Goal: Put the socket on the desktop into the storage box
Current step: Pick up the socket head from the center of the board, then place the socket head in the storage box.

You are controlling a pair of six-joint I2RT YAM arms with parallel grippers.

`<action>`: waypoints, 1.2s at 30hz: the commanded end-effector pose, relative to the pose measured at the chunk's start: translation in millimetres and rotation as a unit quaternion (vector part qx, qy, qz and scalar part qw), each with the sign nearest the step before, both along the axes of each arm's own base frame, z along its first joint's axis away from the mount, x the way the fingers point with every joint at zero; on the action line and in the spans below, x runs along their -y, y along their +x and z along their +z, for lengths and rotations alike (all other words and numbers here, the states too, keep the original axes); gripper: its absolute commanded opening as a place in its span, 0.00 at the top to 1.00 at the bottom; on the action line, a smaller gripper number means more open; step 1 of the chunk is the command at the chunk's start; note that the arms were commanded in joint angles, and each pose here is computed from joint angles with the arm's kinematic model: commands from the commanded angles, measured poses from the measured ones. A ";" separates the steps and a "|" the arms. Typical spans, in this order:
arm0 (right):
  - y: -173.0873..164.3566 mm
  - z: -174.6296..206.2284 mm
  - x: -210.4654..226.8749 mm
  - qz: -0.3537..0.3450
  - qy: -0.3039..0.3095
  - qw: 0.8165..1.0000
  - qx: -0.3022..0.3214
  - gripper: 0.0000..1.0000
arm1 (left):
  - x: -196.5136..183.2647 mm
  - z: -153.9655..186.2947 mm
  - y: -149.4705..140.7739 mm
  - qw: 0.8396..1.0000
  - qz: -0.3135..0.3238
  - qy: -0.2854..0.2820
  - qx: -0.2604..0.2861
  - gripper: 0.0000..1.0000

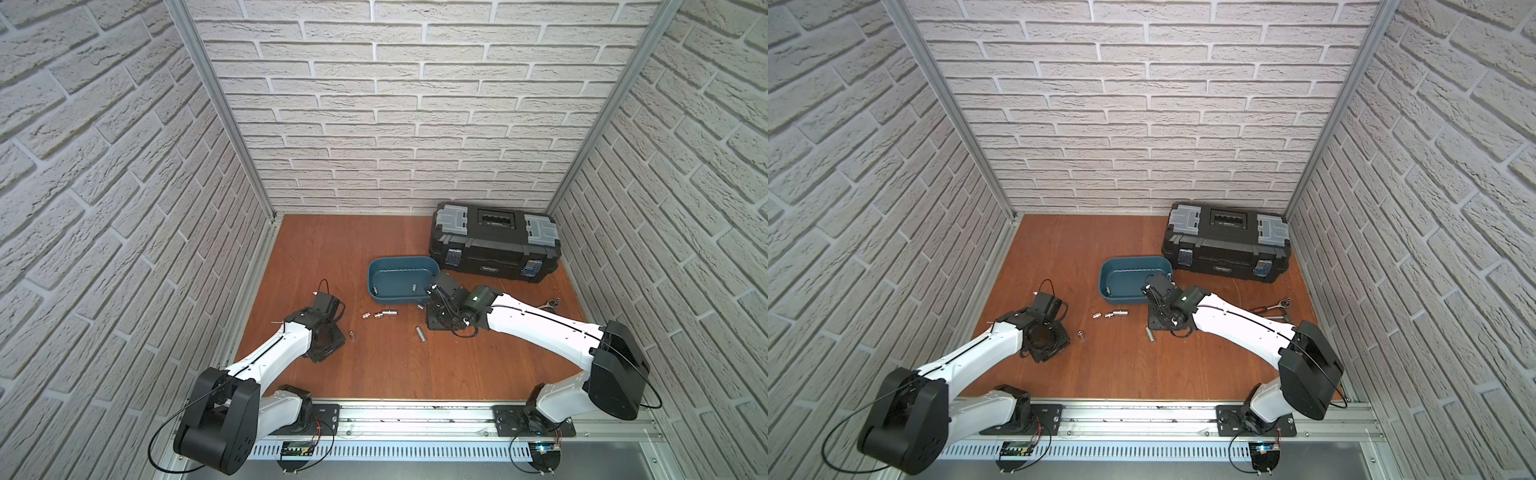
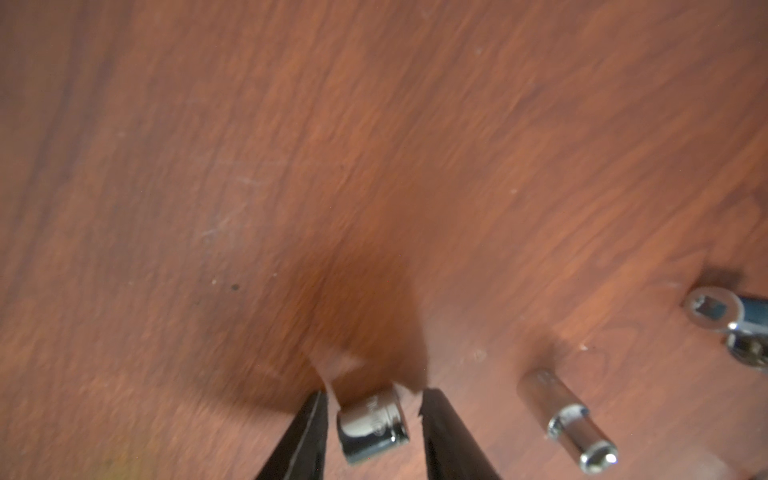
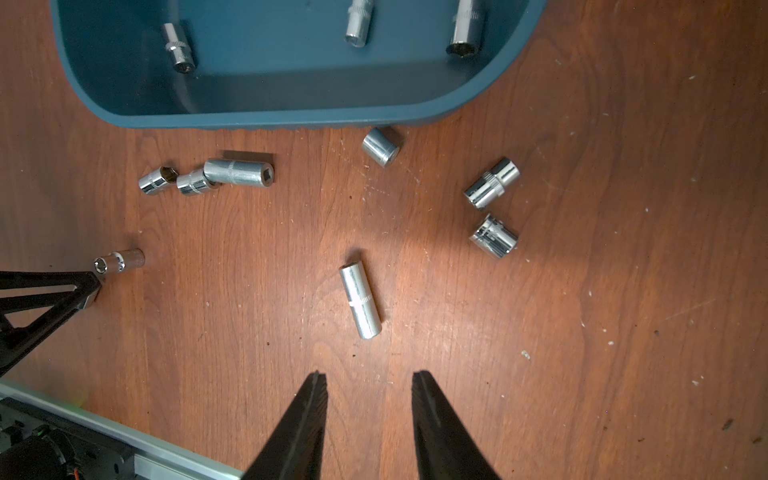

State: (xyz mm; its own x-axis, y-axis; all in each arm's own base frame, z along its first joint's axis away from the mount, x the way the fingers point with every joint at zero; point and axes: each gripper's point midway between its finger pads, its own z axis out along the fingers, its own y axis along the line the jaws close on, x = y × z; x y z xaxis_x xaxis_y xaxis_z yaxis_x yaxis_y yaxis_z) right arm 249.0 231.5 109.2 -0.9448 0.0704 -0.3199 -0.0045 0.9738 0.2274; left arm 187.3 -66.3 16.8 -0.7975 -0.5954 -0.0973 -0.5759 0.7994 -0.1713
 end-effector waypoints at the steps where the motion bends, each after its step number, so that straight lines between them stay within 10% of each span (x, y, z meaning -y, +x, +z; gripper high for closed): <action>1: -0.4 5.1 2.3 -0.013 0.009 1.000 0.014 0.60 | 0.7 -8.0 -19.2 0.999 0.003 0.000 -0.048 0.63; 36: -1.0 42.7 -36.8 0.079 0.073 0.993 0.041 0.58 | 5.3 75.6 47.3 0.997 -0.039 -0.003 0.064 0.78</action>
State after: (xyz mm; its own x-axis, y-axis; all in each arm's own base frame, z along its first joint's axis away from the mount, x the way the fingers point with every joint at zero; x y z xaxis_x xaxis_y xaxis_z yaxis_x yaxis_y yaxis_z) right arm 245.3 248.5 125.1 -0.9426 0.0020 -0.3340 -0.1000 0.9524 0.2879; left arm 226.7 -71.1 83.0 -0.8135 -0.5523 -0.1823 -0.5071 0.8270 -0.2429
